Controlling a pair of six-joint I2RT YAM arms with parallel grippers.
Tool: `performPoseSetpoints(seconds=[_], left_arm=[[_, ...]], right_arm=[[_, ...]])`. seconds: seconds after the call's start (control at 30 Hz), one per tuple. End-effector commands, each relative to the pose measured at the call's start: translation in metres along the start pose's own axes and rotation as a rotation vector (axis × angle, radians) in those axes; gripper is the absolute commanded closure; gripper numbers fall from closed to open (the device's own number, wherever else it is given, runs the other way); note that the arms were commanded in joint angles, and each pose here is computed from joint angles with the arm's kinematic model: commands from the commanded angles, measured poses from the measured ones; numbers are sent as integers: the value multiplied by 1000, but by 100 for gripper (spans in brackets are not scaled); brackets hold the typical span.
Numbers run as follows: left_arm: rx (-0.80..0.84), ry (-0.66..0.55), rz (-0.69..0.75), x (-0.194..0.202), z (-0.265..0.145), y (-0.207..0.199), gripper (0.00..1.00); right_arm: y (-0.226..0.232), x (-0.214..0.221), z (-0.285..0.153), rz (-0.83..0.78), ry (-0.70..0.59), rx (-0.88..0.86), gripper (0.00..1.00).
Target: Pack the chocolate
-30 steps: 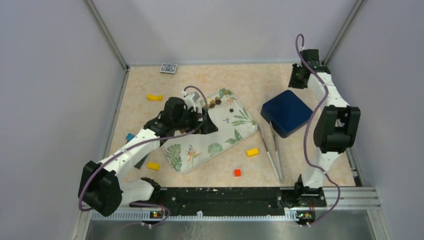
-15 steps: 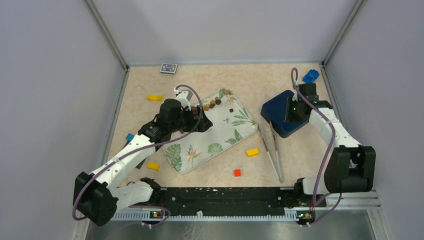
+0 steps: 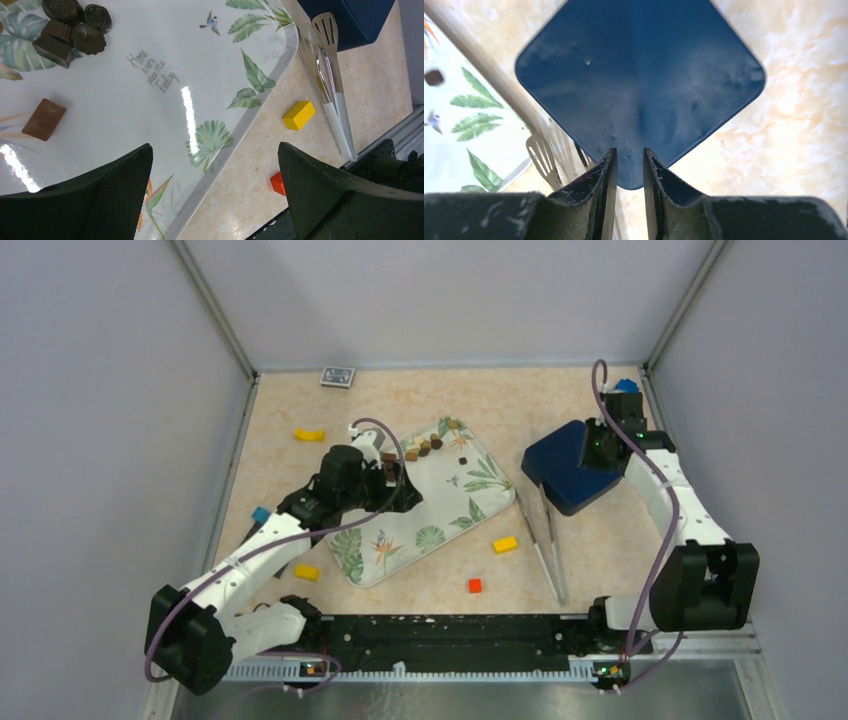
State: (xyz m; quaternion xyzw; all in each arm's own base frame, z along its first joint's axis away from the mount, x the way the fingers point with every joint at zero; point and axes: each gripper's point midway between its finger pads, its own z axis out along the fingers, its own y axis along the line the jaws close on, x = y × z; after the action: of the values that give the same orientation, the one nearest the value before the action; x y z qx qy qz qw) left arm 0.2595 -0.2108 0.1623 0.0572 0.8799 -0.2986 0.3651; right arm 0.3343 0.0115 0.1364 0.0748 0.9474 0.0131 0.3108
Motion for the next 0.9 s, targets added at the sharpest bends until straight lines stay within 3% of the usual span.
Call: performPoseSetpoints(seconds=[0.0, 0.1, 0.17, 0.33, 0.5, 0.7, 0.77, 0.87], left_arm=[[27, -57, 32, -16, -9, -10, 1], [53, -73, 26, -20, -6, -15, 1], [85, -75, 7, -24, -1, -22, 1], [127, -57, -18, -25, -3, -35, 1], [99, -21, 1, -13, 3, -25, 1], [63, 71, -54, 14, 20, -12, 1], [87, 47, -56, 10, 11, -17, 1], [70, 14, -42, 5, 0, -16, 1]], right_arm=[[-2, -49, -41, 15, -197, 20, 75], [5, -75, -46, 51, -296, -14, 74], [8, -103, -43, 61, -347, -11, 68], [13, -134, 2, 51, -263, 20, 67], [14, -133, 47, 65, -242, 25, 67], [5, -94, 129, 69, -64, 66, 68], [4, -89, 130, 68, -53, 68, 66], [6, -114, 95, 80, -158, 54, 65]])
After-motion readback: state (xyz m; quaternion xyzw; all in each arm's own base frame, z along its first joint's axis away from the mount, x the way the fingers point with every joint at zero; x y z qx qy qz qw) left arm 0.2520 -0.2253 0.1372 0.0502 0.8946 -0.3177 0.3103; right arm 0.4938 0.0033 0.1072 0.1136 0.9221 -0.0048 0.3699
